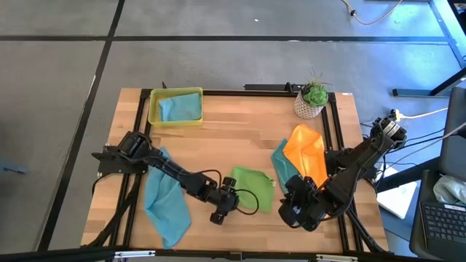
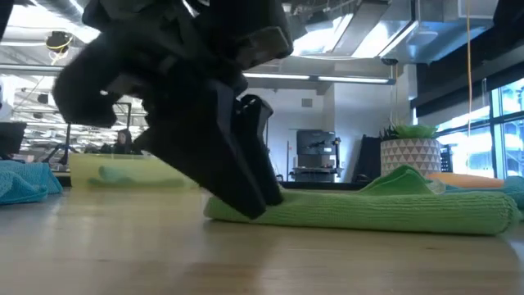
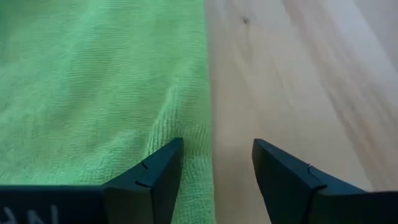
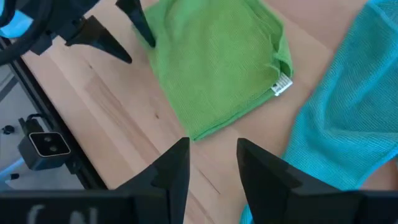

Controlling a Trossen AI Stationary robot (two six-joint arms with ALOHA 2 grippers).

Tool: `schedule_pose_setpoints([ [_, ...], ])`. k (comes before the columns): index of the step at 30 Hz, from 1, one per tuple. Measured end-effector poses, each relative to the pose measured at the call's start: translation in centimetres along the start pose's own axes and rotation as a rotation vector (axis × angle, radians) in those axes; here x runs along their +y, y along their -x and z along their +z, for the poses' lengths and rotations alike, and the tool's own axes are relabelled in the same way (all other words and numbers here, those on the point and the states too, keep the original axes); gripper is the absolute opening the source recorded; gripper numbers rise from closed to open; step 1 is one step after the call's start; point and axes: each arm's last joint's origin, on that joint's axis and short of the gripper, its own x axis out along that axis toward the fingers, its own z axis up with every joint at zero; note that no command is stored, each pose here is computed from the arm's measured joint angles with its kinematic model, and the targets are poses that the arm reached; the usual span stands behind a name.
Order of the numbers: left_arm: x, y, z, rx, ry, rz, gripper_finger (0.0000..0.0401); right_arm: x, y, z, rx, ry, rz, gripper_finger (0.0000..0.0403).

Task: Fold microfiber towels
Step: Put the folded green towel into the yellow bin

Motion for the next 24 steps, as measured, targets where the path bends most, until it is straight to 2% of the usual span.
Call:
schedule_pose_setpoints([
  [5,0.7,1.7,1.1,-0.063,0.016,0.093,0.0188,0.0,0.0,0.0,0.014,-0.001,0.002,0.0135],
  [10,0.8,2.5,1.6,-0.083,0.017,0.095,0.0188,0.0,0.0,0.0,0.014,0.007,-0.001,0.0135],
  [13,0.8,1.8,1.3,-0.064,0.012,0.055,0.0188,-0.1,0.0,0.0,0.014,0.028,-0.008,0.0135],
  [17,1.0,0.6,0.6,-0.035,-0.017,0.059,0.0188,-0.2,0.0,0.0,0.015,0.037,-0.019,0.0135],
  [24,2.2,-1.5,-0.3,0.007,0.026,0.030,0.0188,-0.4,0.1,-0.3,0.023,0.061,-0.034,0.0135],
])
